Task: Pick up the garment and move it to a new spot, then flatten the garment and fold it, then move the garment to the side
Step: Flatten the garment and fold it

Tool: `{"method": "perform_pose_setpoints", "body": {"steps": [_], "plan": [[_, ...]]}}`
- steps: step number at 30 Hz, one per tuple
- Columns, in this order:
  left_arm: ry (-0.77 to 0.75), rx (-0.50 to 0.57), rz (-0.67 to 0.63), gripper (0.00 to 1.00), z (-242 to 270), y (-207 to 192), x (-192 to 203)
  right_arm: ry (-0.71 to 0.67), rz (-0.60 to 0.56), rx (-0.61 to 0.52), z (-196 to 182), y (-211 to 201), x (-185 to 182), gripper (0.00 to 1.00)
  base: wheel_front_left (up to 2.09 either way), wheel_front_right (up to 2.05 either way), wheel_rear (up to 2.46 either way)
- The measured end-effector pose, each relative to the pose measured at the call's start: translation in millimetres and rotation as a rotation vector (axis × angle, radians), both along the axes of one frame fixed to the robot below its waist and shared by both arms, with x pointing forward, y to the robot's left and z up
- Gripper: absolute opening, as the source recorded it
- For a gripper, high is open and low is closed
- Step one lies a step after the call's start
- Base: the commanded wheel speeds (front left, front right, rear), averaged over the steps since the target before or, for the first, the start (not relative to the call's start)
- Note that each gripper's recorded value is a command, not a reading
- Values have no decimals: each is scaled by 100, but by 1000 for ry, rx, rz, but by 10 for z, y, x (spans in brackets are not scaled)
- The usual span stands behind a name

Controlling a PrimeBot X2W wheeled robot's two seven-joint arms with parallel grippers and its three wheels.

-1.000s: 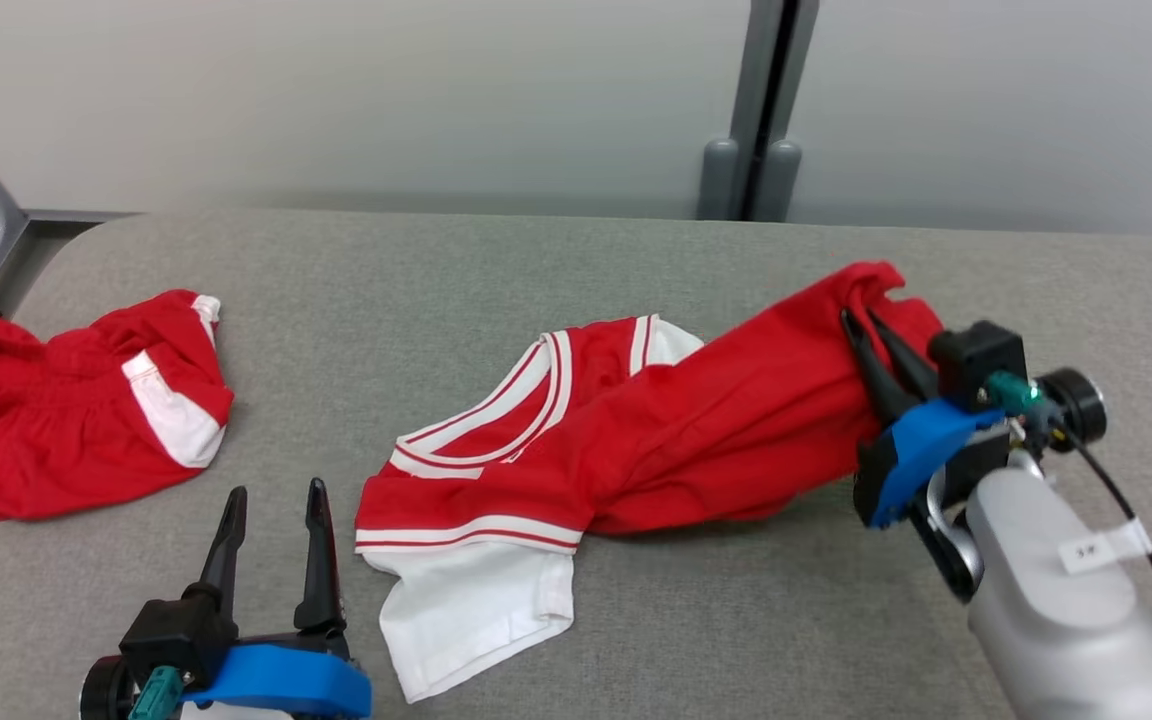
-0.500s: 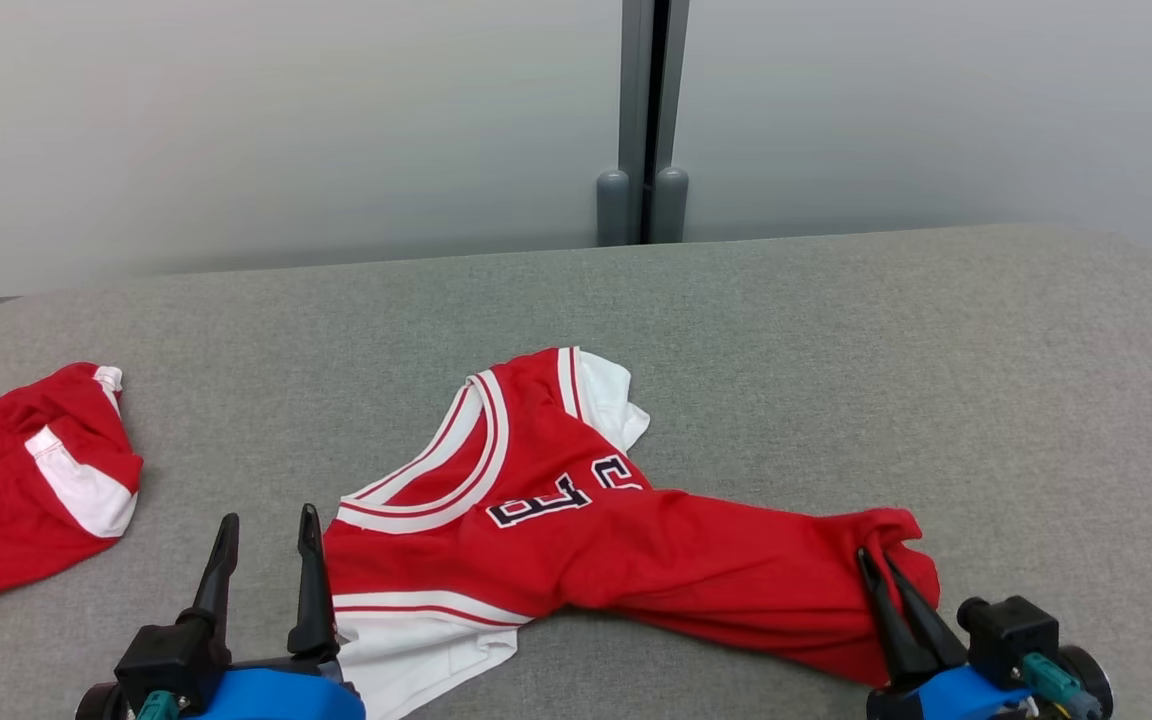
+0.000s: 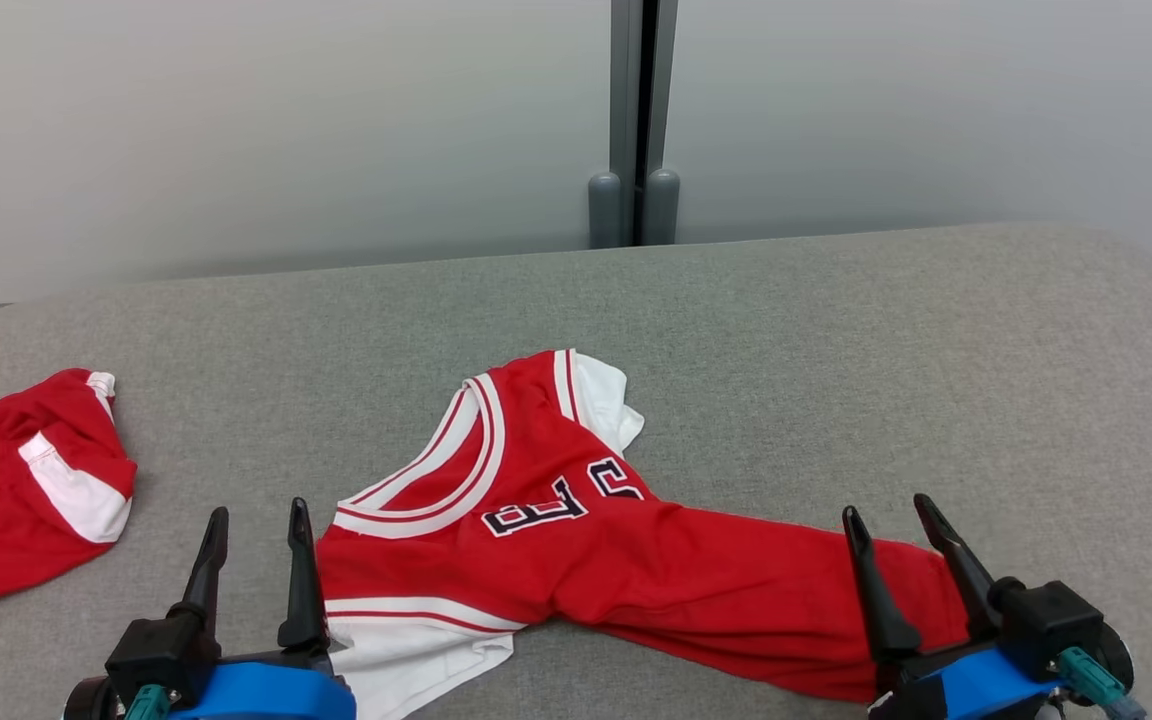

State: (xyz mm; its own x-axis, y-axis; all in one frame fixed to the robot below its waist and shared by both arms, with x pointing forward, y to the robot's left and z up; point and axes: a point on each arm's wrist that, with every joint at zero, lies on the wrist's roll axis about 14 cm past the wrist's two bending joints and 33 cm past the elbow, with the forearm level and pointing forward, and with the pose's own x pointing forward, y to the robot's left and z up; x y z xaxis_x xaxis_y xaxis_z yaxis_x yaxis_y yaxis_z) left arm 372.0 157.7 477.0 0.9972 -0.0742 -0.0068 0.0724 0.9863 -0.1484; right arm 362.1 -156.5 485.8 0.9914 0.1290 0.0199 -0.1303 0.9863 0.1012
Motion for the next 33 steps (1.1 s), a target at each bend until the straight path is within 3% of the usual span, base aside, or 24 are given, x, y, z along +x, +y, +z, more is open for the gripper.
{"method": "perform_pose_setpoints", "body": {"steps": [7, 16, 22, 33], "plan": [[-4, 14, 17, 100, 11, 70, -23, -77, -23, -18, 241, -75, 67, 100, 0, 0, 0], [6, 50, 2, 100, -29, 77, -4, -81, -24, -9, 253, -74, 96, 100, 0, 0, 0], [-74, 112, -68, 100, 226, -23, 339, -85, -19, -9, 266, -56, 157, 100, 0, 0, 0], [-120, 179, -286, 100, 441, -672, 1154, -87, -35, -27, 258, -119, 308, 100, 0, 0, 0]]}}
